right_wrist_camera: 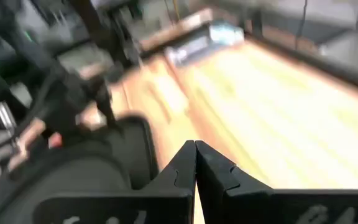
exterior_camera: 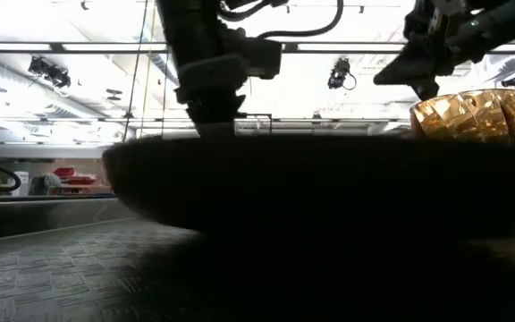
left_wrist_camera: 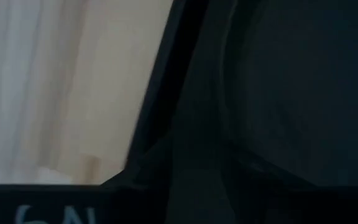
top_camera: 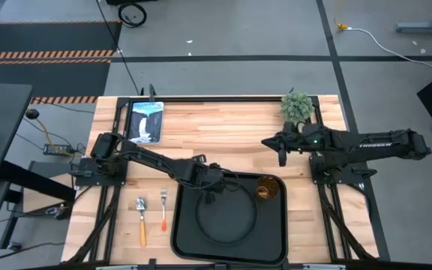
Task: Pick and place plate/cup/fork/spoon on tray
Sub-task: Put the black plate on the black tray at the bottom of the brown cup
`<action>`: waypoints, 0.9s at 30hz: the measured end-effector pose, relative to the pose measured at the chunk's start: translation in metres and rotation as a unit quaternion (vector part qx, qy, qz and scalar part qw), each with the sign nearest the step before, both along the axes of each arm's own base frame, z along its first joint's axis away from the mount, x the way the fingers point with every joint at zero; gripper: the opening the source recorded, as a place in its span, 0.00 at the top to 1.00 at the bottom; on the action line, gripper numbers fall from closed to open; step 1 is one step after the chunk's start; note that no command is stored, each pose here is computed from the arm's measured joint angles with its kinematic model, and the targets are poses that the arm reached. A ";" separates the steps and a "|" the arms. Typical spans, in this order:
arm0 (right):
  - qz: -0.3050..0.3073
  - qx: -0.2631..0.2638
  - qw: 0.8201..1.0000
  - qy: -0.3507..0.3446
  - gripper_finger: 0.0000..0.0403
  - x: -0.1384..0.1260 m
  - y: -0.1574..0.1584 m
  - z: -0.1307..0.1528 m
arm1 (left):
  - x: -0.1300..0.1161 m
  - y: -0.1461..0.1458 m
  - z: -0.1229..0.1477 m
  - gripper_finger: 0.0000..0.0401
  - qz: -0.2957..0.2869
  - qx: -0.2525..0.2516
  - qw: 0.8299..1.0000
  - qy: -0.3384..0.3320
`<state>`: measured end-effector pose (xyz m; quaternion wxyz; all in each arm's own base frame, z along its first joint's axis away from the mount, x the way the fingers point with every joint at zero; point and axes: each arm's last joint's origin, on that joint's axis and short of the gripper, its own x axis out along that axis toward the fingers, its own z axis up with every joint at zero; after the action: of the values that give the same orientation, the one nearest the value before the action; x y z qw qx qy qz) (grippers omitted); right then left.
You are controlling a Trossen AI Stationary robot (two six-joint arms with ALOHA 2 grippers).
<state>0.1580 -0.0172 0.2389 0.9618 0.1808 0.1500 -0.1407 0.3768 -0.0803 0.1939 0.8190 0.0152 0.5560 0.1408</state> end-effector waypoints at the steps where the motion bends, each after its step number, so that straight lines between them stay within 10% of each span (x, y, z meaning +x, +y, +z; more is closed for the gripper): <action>1: 0.000 0.007 1.000 0.021 0.96 0.002 0.000 0.002 | -0.001 0.000 0.000 0.65 -0.005 0.008 1.000 0.006; 27: 0.038 0.176 0.938 0.297 0.96 -0.003 0.027 -0.017 | -0.018 -0.023 -0.026 0.76 -0.083 -0.021 0.995 0.043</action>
<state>0.1547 0.0093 0.2219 0.8307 0.2913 0.4583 -0.1227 0.3589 -0.1028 0.1681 0.8032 0.0500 0.5905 0.0602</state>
